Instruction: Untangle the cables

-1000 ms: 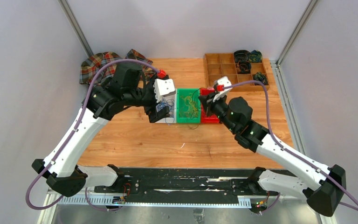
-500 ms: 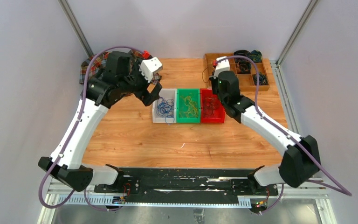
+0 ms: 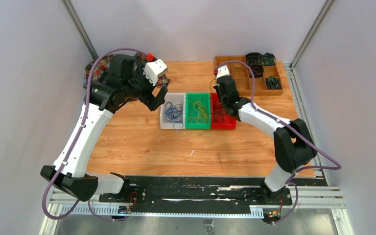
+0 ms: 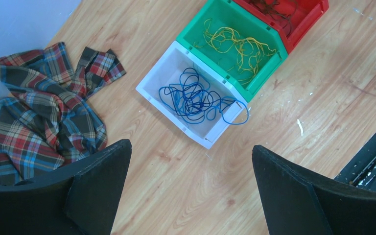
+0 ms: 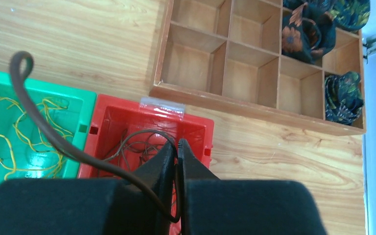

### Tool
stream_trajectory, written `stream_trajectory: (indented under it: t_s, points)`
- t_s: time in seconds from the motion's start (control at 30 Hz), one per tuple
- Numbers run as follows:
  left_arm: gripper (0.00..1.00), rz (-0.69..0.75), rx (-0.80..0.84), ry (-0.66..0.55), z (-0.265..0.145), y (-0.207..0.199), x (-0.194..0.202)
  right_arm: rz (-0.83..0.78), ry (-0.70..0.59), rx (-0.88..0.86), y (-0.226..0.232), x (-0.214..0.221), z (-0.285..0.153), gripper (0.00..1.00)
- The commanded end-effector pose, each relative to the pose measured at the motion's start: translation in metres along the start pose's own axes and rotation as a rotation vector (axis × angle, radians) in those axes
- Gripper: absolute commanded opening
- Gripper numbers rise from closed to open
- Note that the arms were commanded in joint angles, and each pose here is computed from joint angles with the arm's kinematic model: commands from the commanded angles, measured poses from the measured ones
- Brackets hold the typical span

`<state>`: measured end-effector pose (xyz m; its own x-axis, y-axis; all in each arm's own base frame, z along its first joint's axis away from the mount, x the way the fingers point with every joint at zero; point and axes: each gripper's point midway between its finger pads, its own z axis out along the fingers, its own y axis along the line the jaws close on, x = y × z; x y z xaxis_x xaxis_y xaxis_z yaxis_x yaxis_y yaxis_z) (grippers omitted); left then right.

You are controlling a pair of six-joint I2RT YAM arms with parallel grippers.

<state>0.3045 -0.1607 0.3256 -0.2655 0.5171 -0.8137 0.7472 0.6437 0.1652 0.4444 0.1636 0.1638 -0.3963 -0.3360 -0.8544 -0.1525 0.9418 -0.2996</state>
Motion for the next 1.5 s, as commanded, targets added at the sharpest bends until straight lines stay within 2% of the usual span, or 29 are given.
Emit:
stream_trajectory:
  t_s: [0.0, 0.07, 0.17, 0.3, 0.37, 0.7, 0.87, 1.13, 1.23, 1.37, 1.43, 1.47]
  points:
    - [0.98, 0.015, -0.002, -0.065, -0.013, 0.002, -0.013, 0.069, 0.028, -0.001, -0.001, 0.0, 0.002, 0.1]
    - [0.98, 0.015, 0.012, -0.083, -0.013, 0.002, -0.012, 0.093, 0.049, -0.023, 0.005, 0.005, 0.002, 0.15]
    - [0.98, 0.006, -0.008, -0.068, -0.01, 0.007, -0.007, 0.125, 0.078, -0.027, 0.007, 0.01, 0.001, 0.18]
    - [0.98, 0.005, -0.022, -0.067, -0.012, 0.009, -0.007, 0.154, 0.149, 0.005, -0.001, 0.025, 0.001, 0.35]
    - [0.98, 0.013, -0.027, -0.073, -0.015, 0.009, -0.007, 0.16, 0.171, 0.033, -0.006, 0.032, -0.001, 0.39]
    - [0.98, 0.011, -0.02, -0.057, -0.014, 0.005, 0.003, 0.212, 0.171, 0.009, -0.008, 0.035, -0.012, 0.38]
    - [0.98, -0.01, -0.029, -0.027, -0.001, 0.009, 0.016, 0.21, 0.179, 0.0, -0.004, 0.035, 0.001, 0.34]
    - [0.98, -0.078, -0.08, 0.015, 0.013, 0.034, 0.049, 0.182, 0.311, 0.003, 0.003, 0.09, 0.034, 0.28]
    - [0.98, -0.089, -0.099, 0.022, 0.015, 0.041, 0.058, 0.186, 0.32, -0.021, 0.007, 0.091, 0.032, 0.27]
    - [0.98, -0.091, -0.103, 0.022, 0.016, 0.044, 0.06, 0.211, 0.259, -0.054, 0.003, 0.062, 0.019, 0.33]
    - [0.98, -0.09, -0.109, 0.013, 0.015, 0.045, 0.058, 0.227, 0.217, -0.078, 0.0, 0.04, 0.009, 0.39]
    - [0.98, -0.091, -0.118, 0.009, 0.015, 0.047, 0.057, 0.236, 0.196, -0.103, 0.0, 0.029, 0.003, 0.45]
